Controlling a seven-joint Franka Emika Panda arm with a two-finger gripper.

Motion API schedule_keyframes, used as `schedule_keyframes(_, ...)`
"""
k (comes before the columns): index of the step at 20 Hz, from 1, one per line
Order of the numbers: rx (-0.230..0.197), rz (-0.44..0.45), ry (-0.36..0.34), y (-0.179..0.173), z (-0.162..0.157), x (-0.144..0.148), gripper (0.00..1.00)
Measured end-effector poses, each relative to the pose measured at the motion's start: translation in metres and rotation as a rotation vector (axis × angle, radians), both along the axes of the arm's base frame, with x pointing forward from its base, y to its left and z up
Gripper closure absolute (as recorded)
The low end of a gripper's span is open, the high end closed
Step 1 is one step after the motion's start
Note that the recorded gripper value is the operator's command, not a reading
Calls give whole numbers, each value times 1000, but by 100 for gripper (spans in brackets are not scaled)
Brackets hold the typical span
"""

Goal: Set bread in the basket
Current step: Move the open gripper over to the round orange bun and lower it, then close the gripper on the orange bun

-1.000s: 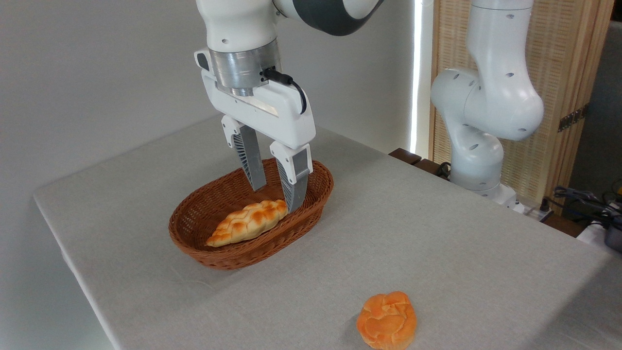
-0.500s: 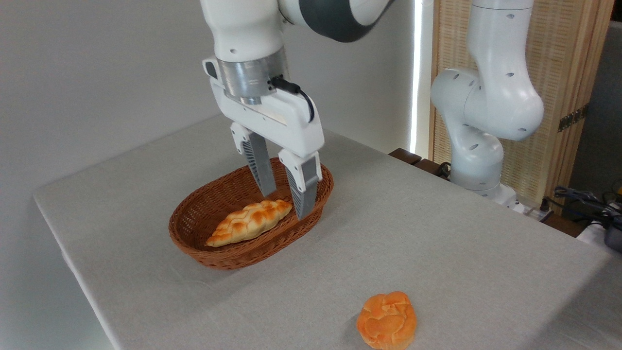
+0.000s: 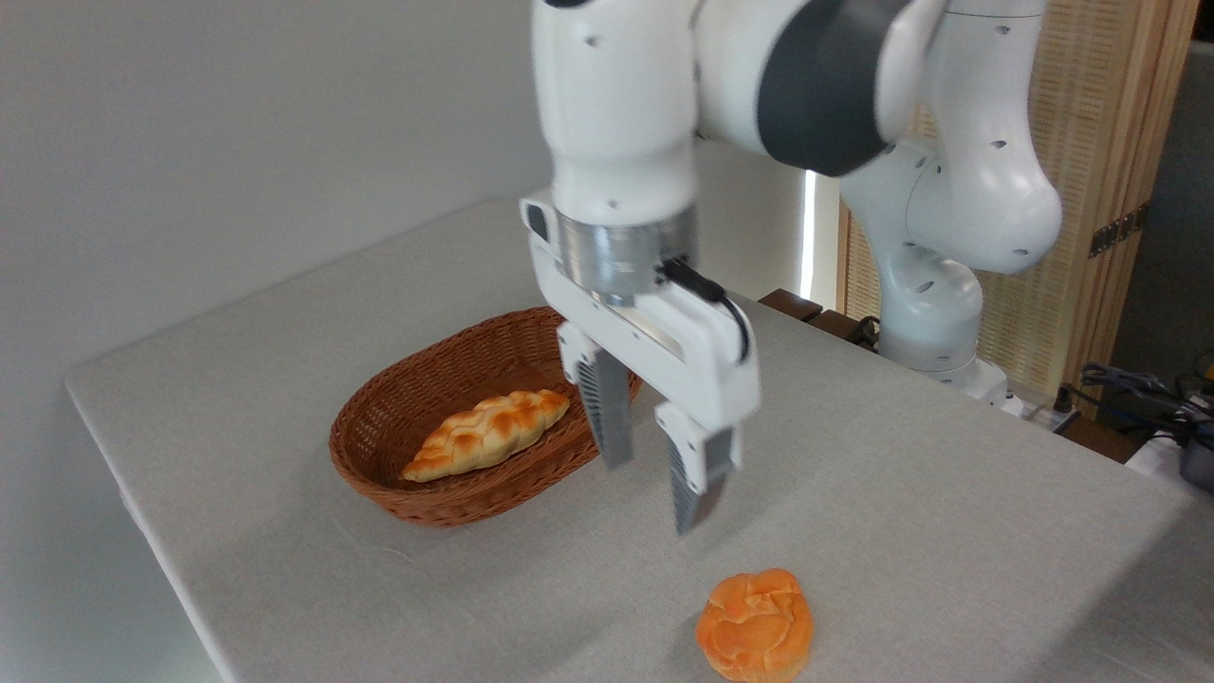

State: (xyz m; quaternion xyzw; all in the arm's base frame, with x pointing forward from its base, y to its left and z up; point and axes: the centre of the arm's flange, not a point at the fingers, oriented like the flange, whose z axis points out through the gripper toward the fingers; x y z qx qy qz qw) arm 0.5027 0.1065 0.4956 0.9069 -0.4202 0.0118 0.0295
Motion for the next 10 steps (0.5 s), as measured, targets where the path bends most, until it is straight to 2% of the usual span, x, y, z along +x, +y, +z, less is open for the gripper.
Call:
schedule_keyframes(4, 64, 10, 13, 37, -11, -3, 0)
schedule_keyframes(10, 94, 35, 13, 54, -36, 7, 0)
